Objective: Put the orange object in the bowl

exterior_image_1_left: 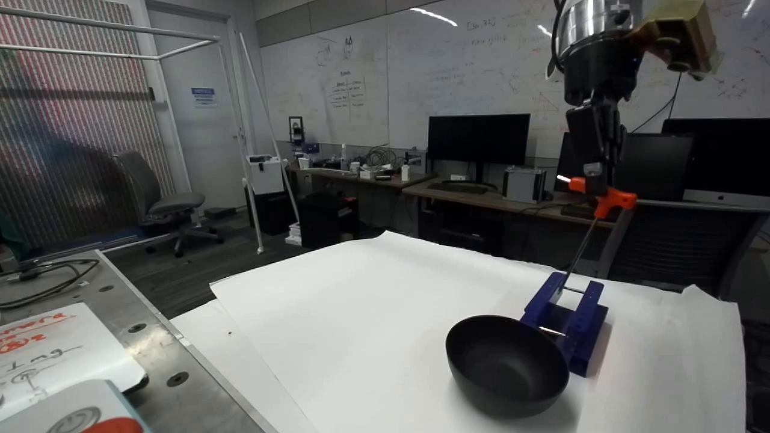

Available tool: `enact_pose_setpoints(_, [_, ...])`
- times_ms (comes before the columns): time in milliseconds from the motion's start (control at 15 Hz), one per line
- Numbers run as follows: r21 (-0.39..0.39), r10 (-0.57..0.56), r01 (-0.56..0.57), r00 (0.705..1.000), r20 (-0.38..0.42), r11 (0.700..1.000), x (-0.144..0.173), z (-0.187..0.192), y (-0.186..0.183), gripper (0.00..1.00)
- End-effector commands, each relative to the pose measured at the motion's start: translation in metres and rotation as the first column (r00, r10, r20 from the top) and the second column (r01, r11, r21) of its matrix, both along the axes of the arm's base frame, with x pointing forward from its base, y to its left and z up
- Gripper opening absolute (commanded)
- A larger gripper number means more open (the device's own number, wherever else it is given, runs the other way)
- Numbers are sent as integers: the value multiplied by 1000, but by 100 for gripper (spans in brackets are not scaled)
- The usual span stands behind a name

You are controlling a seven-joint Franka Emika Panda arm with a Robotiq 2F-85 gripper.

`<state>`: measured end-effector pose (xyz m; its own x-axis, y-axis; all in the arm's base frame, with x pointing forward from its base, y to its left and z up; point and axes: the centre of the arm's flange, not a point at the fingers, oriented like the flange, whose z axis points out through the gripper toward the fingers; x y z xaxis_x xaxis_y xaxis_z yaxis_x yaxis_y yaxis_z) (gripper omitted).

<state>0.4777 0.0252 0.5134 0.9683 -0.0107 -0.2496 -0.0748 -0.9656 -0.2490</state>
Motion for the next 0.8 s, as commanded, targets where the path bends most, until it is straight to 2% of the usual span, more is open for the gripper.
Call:
enact_pose_setpoints(0, [189, 40, -36, 999, -17, 981, 36, -32, -3, 7])
enact_pose_setpoints(200, [249, 70, -61, 997, -28, 967, 55, -79, 4, 7])
enact_pose_setpoints(600, [187, 129, -125, 992, -10, 974, 79, -172, 20, 7])
enact_pose_setpoints(667, [194, 132, -125, 991, -21, 973, 81, -181, 22, 12])
enact_pose_setpoints(733, [195, 136, -129, 990, -27, 972, 82, -189, 23, 25])
